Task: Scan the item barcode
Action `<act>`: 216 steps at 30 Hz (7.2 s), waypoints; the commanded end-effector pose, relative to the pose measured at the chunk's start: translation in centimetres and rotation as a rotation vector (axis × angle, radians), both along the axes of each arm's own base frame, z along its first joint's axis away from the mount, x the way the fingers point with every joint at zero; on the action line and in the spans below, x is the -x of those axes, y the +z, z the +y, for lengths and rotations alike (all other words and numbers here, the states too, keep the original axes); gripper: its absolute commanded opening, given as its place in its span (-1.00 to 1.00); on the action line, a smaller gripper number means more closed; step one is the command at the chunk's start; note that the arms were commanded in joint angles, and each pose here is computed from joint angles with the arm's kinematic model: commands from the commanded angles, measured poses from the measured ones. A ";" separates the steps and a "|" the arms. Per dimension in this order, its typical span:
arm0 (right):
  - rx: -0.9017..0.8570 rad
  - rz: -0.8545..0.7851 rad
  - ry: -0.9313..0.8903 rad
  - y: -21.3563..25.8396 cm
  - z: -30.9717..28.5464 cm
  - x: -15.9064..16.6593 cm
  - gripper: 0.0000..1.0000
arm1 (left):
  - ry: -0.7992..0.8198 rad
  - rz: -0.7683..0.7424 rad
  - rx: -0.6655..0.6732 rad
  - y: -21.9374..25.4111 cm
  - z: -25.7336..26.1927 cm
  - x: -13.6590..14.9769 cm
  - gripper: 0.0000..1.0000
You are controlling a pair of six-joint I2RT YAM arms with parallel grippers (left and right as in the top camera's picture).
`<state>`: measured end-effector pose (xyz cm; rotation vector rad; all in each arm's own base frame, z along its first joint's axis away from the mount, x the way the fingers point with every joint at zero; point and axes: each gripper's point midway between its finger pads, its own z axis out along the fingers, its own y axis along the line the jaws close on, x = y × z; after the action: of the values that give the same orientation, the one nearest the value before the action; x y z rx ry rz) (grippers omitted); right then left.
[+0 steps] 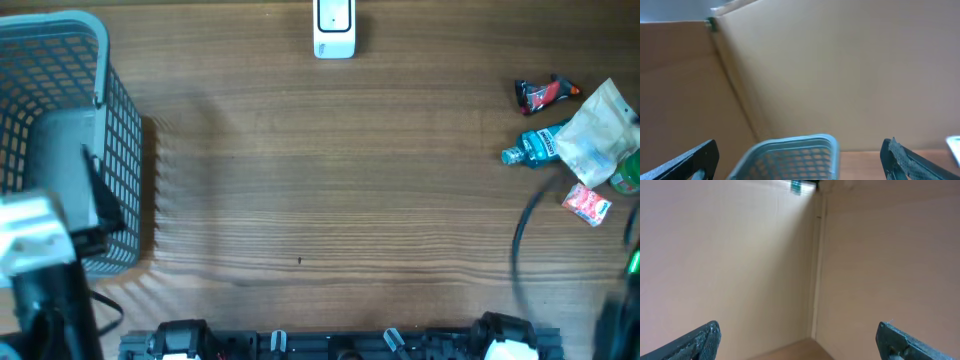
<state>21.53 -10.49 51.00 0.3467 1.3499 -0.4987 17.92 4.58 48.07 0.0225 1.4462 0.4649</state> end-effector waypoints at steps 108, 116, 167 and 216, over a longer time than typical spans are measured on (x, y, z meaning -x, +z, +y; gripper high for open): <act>-0.696 -0.028 0.424 -34.1 7.0 -3.2 1.00 | -0.216 -0.303 -0.041 -2.4 -4.5 11.2 1.00; -0.696 -0.027 0.424 -34.2 7.0 -3.2 1.00 | -0.285 -0.122 0.350 -8.7 -4.4 7.4 1.00; -0.696 -0.027 0.424 -34.2 7.0 -3.2 1.00 | -0.233 0.137 0.460 -32.3 -3.7 -6.7 1.00; -0.247 0.126 0.554 -33.4 10.2 -3.1 1.00 | -0.233 0.139 0.461 -32.3 -3.7 -6.7 1.00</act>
<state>24.67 -2.04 17.51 0.4124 1.5221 0.2452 24.62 0.78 15.89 -0.1351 1.6352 -0.0659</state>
